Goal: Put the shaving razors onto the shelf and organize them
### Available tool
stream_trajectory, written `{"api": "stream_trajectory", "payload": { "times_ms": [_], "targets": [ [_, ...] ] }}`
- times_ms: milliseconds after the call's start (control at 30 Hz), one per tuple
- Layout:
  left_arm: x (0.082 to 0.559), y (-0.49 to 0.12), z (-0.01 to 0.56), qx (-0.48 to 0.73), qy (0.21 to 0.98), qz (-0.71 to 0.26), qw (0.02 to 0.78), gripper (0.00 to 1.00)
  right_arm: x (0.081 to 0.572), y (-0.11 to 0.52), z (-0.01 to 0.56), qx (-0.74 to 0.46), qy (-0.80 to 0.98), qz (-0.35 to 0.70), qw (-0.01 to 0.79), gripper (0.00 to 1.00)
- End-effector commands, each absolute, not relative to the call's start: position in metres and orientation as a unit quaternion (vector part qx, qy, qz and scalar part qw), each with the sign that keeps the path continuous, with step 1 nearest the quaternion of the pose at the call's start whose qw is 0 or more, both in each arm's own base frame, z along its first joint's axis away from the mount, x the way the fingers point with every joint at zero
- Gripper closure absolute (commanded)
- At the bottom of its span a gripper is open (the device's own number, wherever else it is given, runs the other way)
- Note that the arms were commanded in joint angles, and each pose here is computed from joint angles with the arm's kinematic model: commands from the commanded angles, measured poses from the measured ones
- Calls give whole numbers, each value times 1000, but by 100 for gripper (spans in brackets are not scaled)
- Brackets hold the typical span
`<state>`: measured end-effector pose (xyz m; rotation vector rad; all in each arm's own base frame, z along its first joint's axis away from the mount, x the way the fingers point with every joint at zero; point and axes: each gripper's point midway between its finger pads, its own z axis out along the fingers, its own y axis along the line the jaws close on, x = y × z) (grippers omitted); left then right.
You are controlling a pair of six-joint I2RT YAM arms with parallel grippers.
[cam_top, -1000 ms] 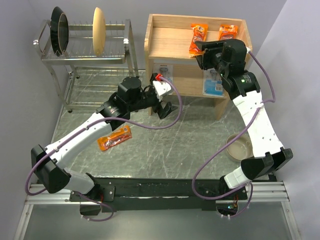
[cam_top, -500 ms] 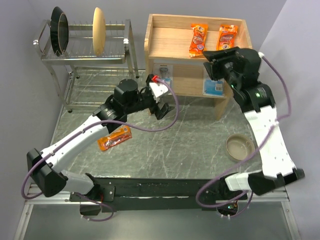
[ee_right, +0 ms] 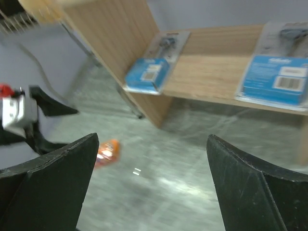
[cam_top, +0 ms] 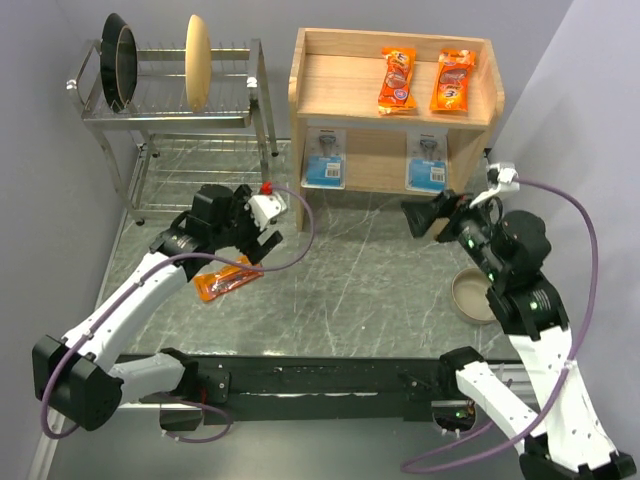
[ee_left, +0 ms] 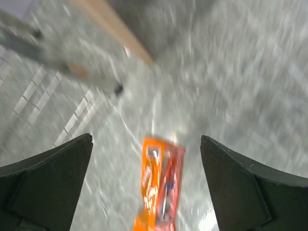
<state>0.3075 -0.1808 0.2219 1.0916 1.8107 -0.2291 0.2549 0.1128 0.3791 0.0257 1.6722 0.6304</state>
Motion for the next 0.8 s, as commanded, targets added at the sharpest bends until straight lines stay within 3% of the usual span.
{"api": "stream_trajectory", "payload": {
  "times_ms": [0, 167, 533, 767],
  "targets": [
    [299, -149, 187, 471, 764, -74, 434, 0, 248, 112, 359, -121, 733, 206, 637, 0],
    [296, -126, 139, 491, 792, -52, 359, 1, 249, 139, 357, -160, 719, 267, 622, 0],
    [296, -84, 82, 495, 829, -38, 258, 1, 255, 142, 359, -170, 710, 264, 630, 0],
    [277, -78, 49, 512, 833, -50, 203, 9, 262, 143, 357, -170, 709, 264, 631, 0]
  ]
}}
